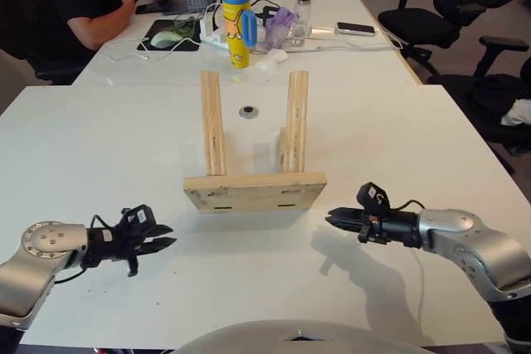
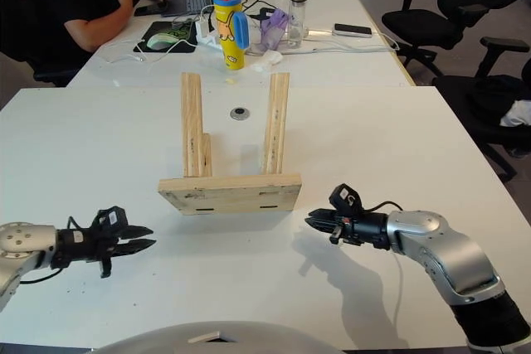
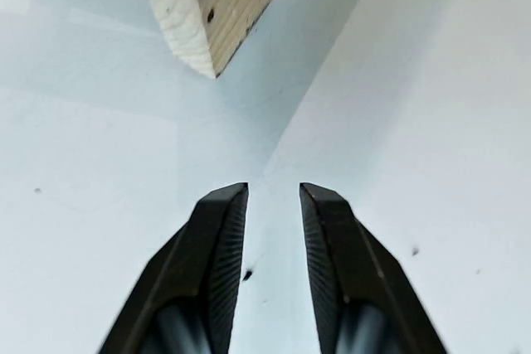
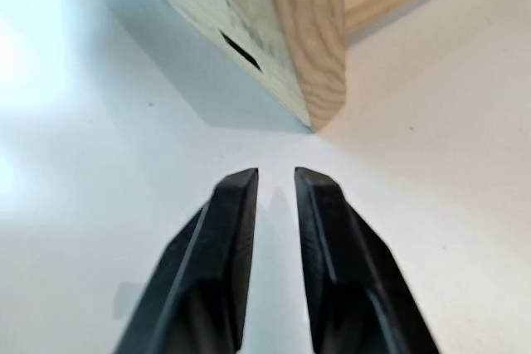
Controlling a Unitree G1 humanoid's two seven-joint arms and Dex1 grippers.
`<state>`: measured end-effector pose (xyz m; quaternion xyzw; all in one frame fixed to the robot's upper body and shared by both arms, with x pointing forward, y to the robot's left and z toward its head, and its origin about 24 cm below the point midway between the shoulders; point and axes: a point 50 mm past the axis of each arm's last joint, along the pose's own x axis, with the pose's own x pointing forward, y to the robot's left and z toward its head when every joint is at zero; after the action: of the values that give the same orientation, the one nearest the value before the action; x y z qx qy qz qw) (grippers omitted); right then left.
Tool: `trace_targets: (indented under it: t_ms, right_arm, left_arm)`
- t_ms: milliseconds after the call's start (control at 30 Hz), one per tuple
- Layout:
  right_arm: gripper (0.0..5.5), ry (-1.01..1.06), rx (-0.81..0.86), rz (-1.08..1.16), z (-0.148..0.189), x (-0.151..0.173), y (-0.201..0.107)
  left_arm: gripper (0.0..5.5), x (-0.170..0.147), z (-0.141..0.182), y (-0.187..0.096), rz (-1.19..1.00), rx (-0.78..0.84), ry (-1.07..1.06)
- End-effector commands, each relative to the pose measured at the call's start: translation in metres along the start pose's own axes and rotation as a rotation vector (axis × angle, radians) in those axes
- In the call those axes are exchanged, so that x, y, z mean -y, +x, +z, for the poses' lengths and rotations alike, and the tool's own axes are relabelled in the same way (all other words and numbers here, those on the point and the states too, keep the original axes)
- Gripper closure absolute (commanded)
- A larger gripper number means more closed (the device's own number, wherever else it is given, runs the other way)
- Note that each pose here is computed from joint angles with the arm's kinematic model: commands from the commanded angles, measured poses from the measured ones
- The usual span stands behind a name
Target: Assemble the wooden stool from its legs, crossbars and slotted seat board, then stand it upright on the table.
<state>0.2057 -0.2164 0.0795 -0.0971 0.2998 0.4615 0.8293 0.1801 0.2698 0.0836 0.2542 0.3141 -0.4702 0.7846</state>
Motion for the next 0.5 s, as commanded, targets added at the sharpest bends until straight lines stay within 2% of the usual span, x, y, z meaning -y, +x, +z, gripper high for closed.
trace_targets:
  t_ms: [33,333,367,500]
  right_arm:
    - [3.97,-0.075,0.024,0.034,0.005,0.01,-0.007]
    - [2.54,-0.186,0.093,0.11,0.031,0.021,0.008]
    - [2.38,-0.201,0.098,0.117,0.033,0.023,0.01]
    - [2.38,-0.259,0.118,0.146,0.045,0.027,0.019]
  left_arm:
    - [3.65,-0.013,0.02,-0.006,0.02,0.105,0.082]
    - [2.27,-0.038,0.036,-0.008,0.018,0.16,0.133]
    - [2.24,-0.041,0.038,-0.006,0.015,0.166,0.143]
    - [2.24,-0.042,0.049,0.007,-0.062,0.179,0.221]
